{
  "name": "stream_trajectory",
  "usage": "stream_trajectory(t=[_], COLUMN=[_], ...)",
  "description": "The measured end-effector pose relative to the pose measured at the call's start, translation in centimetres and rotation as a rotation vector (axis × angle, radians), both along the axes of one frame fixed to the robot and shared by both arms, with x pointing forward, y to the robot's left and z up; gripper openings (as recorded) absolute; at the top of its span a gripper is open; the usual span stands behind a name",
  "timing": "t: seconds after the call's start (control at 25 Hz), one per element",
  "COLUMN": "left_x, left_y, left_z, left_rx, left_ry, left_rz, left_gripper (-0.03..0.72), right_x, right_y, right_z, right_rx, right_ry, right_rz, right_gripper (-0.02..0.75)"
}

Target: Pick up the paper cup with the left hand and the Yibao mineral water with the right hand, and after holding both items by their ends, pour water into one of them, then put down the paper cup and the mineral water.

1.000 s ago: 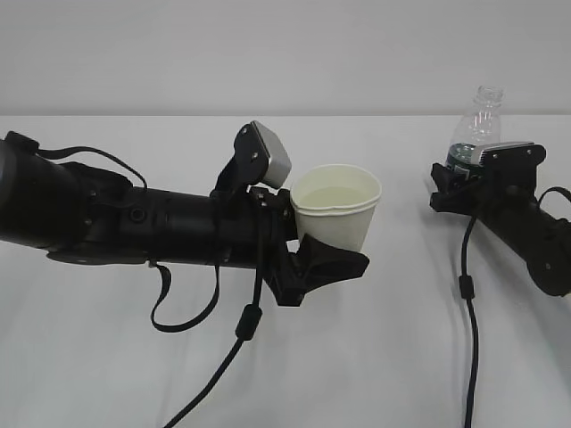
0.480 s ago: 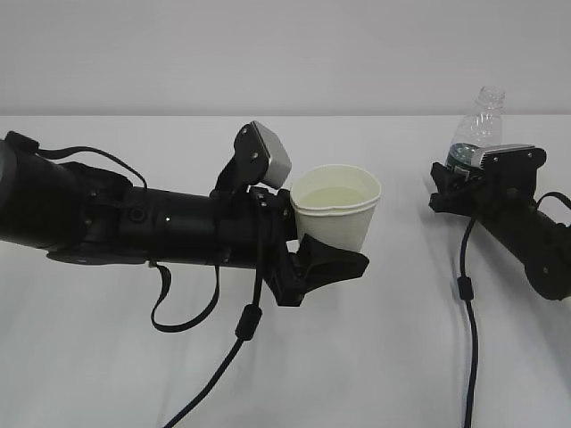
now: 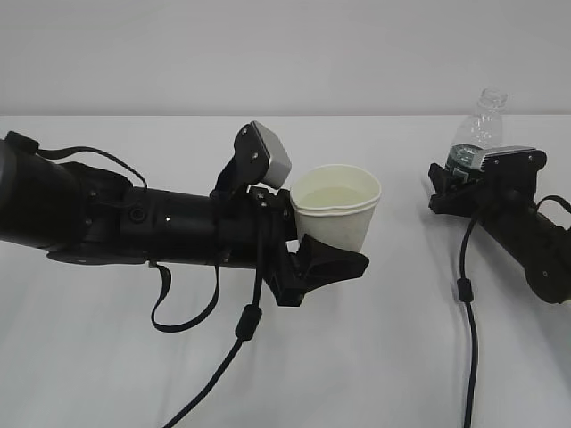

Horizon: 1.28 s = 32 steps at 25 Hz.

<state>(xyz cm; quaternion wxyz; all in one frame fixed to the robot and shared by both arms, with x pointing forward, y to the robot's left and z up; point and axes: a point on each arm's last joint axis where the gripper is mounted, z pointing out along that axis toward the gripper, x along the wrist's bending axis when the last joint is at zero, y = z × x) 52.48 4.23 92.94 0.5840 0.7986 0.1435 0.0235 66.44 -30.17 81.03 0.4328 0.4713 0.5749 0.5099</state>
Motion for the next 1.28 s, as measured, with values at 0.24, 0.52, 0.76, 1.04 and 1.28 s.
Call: stream_trajectory(t=[0.24,0.52,0.76,1.04,1.28], left_x=[0.0,0.0,0.0,0.0,0.1], left_y=[0.0,0.0,0.0,0.0,0.0], left_z=[0.0,0.0,0.0,-0.1,-0.1], left_rx=[0.000,0.000,0.001,0.007,0.010], left_ry=[0.000,0.000,0.000,0.000,0.000], left_rz=[0.000,0.000,0.001,0.005,0.007], left_gripper=[0.456,0.456,0.456,0.456,0.456], right_x=[0.0,-0.2,-0.2,-1.1,-1.5], right_y=[0.2,0.2,0.4,0.4,0.5], right_z=[0.0,-0.5,-0.6,-0.7,1.4], right_rx=[-0.006,-0.006,0.001,0.005,-0.011], right_ry=[0.000,0.029,0.040,0.063,0.031], right_rz=[0.019,0.033,0.047,0.049,0.051], right_gripper=[0.524,0.569,0.575,0.575,0.579])
